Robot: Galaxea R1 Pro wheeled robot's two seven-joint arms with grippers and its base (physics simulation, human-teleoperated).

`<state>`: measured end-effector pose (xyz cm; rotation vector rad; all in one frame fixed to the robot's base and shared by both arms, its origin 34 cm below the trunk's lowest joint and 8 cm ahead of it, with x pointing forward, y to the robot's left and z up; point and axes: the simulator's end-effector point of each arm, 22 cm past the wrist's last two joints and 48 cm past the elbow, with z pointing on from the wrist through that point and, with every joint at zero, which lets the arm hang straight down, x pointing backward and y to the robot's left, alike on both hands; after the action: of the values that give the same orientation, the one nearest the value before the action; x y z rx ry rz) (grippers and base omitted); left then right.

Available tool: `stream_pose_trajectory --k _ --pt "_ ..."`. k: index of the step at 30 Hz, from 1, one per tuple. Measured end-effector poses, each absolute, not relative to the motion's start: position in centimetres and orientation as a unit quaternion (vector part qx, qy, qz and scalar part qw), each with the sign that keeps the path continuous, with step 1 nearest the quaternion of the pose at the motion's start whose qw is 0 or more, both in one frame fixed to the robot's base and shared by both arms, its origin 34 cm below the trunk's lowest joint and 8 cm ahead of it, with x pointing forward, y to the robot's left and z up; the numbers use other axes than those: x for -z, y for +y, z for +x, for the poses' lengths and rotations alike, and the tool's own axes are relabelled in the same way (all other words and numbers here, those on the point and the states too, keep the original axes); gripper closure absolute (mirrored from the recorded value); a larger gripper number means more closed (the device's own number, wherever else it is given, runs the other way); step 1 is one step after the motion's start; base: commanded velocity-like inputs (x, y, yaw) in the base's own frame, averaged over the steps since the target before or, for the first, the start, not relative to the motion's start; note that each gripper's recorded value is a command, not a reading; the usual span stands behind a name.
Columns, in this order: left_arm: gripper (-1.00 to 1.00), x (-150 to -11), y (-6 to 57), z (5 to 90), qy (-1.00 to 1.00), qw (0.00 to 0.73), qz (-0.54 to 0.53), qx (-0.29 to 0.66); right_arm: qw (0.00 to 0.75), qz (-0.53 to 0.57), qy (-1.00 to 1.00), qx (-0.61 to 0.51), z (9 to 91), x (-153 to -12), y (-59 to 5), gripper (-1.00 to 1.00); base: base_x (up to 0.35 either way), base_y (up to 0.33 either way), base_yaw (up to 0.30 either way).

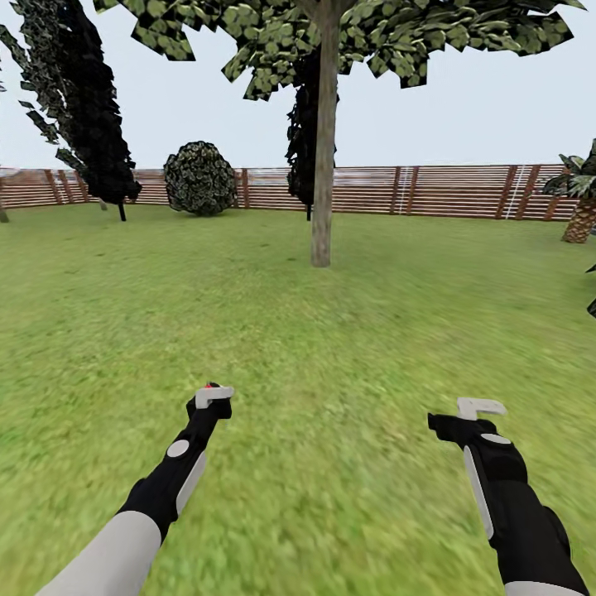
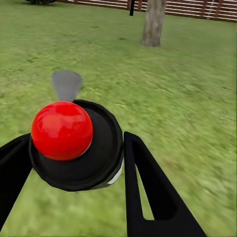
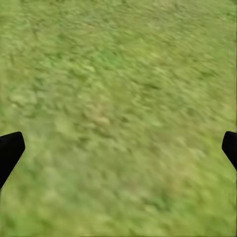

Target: In the garden, pick up the pesticide atomizer on the floor and spray pesticide onto both trees until each tree trunk is fully covered.

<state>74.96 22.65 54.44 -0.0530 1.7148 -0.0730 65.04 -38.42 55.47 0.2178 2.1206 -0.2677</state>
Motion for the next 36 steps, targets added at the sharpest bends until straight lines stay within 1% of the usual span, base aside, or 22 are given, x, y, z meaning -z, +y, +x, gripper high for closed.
stream_pose_trajectory --k 17,26,36 --pt "1.0 -54.47 22.65 74.96 0.756 0.654 -0.023 0.032 0.476 0.089 0.868 0.11 65.03 -55.47 -38.42 -1.0 0.336 0.0 -0.001" --pt "1.0 -54.43 22.65 74.94 0.756 0.653 -0.023 0.032 0.476 0.089 0.868 0.109 65.04 -55.46 -38.42 -1.0 0.336 0.0 -0.182" --pt "1.0 -54.46 22.65 74.96 0.756 0.654 -0.023 0.032 0.476 0.089 0.868 0.109 65.04 -55.44 -38.4 -1.0 0.336 0.0 -0.018"
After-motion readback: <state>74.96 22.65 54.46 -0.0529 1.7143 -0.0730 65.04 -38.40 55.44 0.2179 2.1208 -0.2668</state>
